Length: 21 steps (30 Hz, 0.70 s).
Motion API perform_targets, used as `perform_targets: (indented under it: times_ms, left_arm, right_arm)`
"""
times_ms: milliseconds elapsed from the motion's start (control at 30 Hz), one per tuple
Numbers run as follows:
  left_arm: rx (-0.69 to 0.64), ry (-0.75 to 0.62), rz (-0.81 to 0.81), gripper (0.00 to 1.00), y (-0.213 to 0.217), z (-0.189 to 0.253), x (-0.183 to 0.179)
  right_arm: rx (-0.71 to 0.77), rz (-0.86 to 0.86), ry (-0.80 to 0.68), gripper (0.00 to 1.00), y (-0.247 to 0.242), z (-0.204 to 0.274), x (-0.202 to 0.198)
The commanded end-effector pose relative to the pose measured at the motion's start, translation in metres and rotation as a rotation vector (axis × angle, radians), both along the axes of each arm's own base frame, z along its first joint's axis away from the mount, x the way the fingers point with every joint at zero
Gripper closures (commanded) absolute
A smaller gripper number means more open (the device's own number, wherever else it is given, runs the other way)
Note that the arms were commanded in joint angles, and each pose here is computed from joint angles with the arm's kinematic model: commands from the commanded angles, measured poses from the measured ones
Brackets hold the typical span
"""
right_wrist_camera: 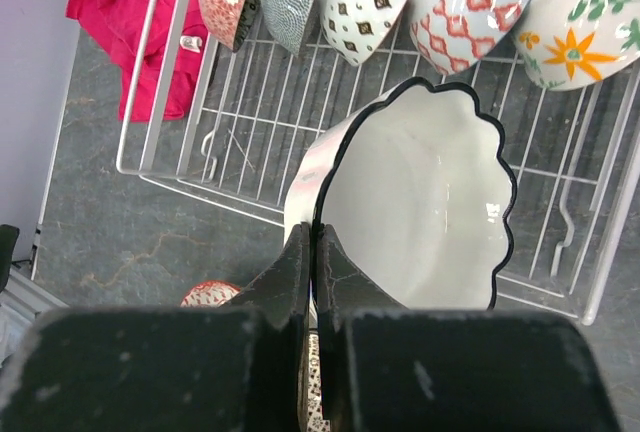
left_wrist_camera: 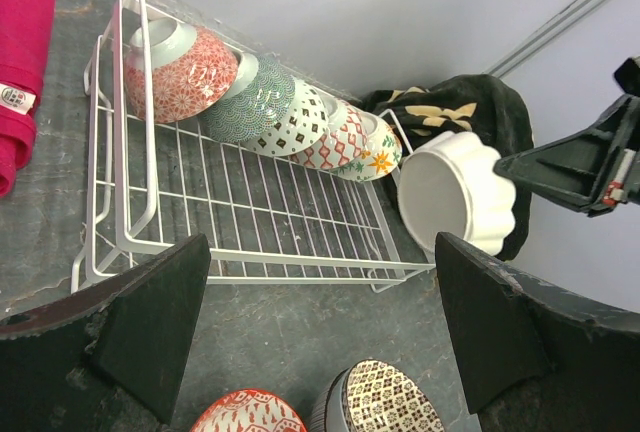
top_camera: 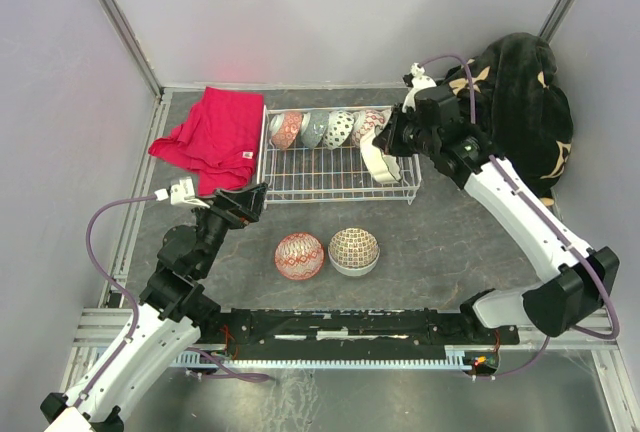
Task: Load the bowls into the dish rack
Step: Turn the bowl upside down on the dish rack.
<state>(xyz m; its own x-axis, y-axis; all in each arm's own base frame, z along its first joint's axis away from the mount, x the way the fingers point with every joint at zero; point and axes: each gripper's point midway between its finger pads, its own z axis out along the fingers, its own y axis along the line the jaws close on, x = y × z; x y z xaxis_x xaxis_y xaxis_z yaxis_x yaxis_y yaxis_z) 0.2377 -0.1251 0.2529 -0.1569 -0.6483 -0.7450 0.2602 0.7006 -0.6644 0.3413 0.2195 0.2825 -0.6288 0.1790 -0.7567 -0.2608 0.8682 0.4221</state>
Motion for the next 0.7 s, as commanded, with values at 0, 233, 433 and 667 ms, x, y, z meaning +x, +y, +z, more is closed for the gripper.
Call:
perform_targets:
  times_ms: [0,233,433,667]
  left_arm:
    - [0.005,-0.088,-0.007,0.01,0.001,0.028,-0.003]
    - [0.007,-0.086,-0.006,0.01,0.001,0.027,-0.002]
    - [0.008,-0.085,-0.007,0.01,0.000,0.027,-0.002]
    - [0.008,-0.084,-0.006,0.01,0.000,0.026,-0.002]
  right_arm:
    - [0.152,0.029,-0.115,0.99,0.012,0.032,0.017]
    - [0.194,-0.005,-0.087,0.99,0.003,0.009,0.031]
    - [0.235,-0.024,-0.059,0.99,-0.002,-0.010,0.043]
    - [0.282,-0.035,-0.036,0.99,-0.005,-0.021,0.049]
